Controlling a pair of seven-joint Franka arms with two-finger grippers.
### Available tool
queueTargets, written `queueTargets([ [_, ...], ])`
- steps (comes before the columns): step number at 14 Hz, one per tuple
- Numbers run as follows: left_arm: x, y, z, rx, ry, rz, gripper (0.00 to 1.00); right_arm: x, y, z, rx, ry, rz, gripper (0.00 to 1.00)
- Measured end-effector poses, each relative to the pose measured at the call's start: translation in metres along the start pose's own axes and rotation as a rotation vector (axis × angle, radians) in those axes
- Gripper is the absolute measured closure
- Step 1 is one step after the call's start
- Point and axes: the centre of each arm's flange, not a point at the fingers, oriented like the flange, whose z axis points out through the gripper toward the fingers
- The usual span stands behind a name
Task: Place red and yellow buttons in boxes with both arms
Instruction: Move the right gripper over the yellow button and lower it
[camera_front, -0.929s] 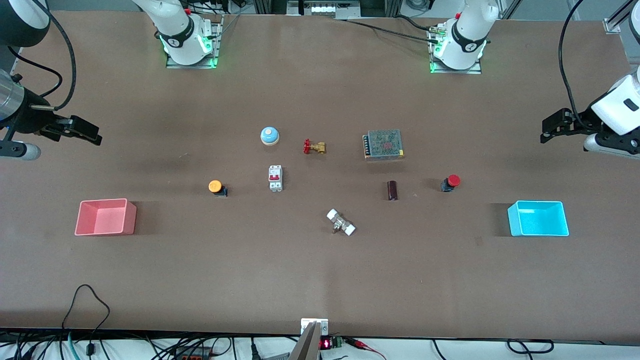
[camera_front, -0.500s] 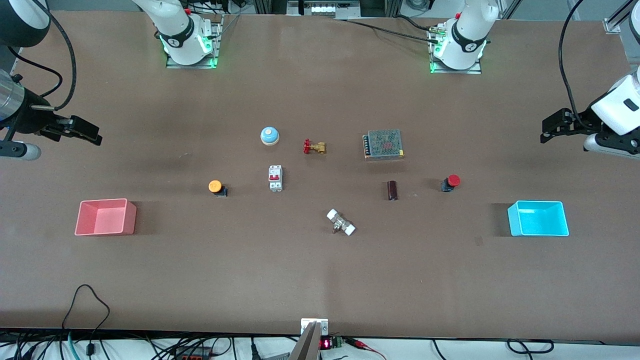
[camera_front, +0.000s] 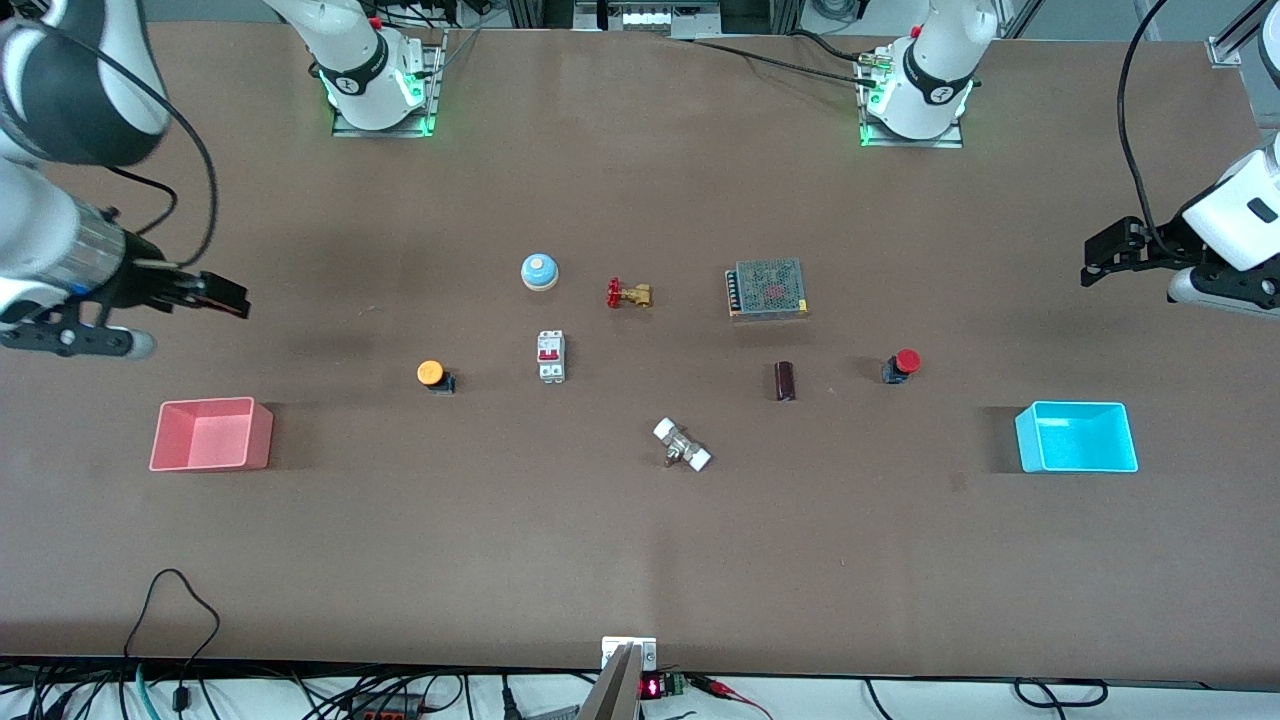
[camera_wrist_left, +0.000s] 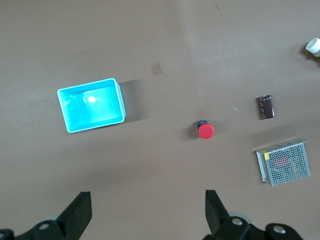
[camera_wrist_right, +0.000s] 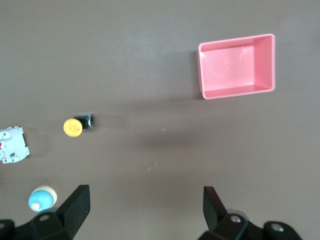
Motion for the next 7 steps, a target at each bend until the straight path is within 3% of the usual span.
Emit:
queueTargets([
  [7, -0.002, -0.004, 0.001, -0.003, -0.012, -0.008, 0.0, -0.009, -0.057, 0.113, 0.026, 0.107, -0.065, 0.0],
])
